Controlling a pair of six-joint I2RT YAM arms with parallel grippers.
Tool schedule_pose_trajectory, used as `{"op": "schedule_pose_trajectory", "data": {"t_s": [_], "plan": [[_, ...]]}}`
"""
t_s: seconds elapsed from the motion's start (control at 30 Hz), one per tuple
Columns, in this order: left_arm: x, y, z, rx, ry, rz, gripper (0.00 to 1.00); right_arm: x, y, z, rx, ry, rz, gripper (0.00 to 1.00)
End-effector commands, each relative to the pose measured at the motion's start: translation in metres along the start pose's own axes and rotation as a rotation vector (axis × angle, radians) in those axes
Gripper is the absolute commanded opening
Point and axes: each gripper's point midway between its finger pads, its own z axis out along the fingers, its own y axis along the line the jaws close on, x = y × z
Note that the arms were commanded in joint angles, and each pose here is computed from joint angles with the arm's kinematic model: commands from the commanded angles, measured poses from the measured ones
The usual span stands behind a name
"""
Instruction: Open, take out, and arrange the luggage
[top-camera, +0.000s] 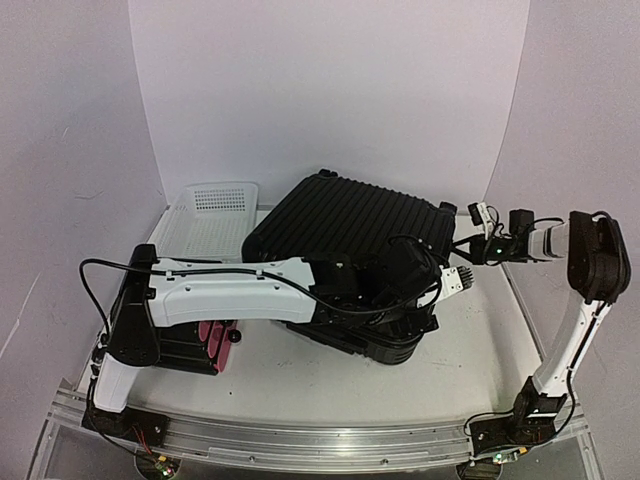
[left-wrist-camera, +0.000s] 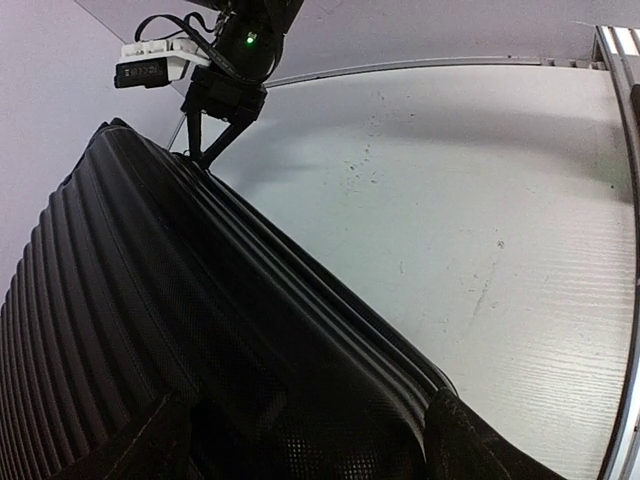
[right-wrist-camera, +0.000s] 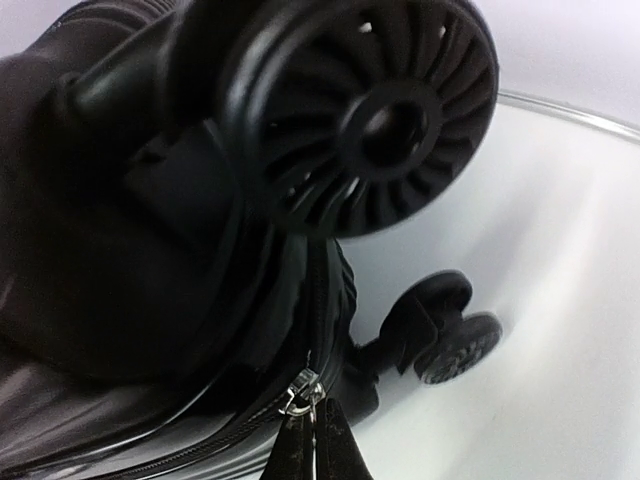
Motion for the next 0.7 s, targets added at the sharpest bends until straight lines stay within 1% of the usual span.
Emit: {"op": "schedule_pose_trajectory", "data": {"t_s": [0.0, 0.13, 0.23, 0.33, 0.4, 0.47, 0.53, 0.67], "plan": [[0.079, 0.024, -0.002, -0.008, 0.281, 0.002, 0.79, -0.067, -0.059, -0.015, 0.059, -0.158, -0.284, 0.00], [0.075, 0.027, -0.005, -0.008, 0.273, -0.004, 0.79, -0.079, -0.072, -0.003, -0.064, -0.205, -0.375, 0.00], [0.074, 0.027, -0.007, -0.004, 0.272, -0.010, 0.79, -0.090, -0.079, 0.003, -0.125, -0.239, -0.454, 0.00], [0.069, 0.026, -0.009, 0.020, 0.257, -0.027, 0.80, -0.100, -0.085, 0.007, -0.114, -0.255, -0.500, 0.00], [0.053, 0.027, -0.017, 0.079, 0.209, -0.066, 0.82, -0.106, -0.087, 0.010, -0.065, -0.252, -0.490, 0.00], [0.031, 0.033, -0.026, 0.100, 0.145, -0.088, 0.85, -0.109, -0.077, 0.007, -0.043, -0.251, -0.497, 0.00], [0.005, 0.052, -0.036, 0.064, 0.078, -0.118, 0.89, -0.108, -0.061, 0.005, -0.022, -0.243, -0.508, 0.00], [-0.030, 0.085, -0.054, 0.002, -0.019, -0.187, 0.94, -0.083, -0.019, 0.002, -0.027, -0.204, -0.490, 0.00]]}}
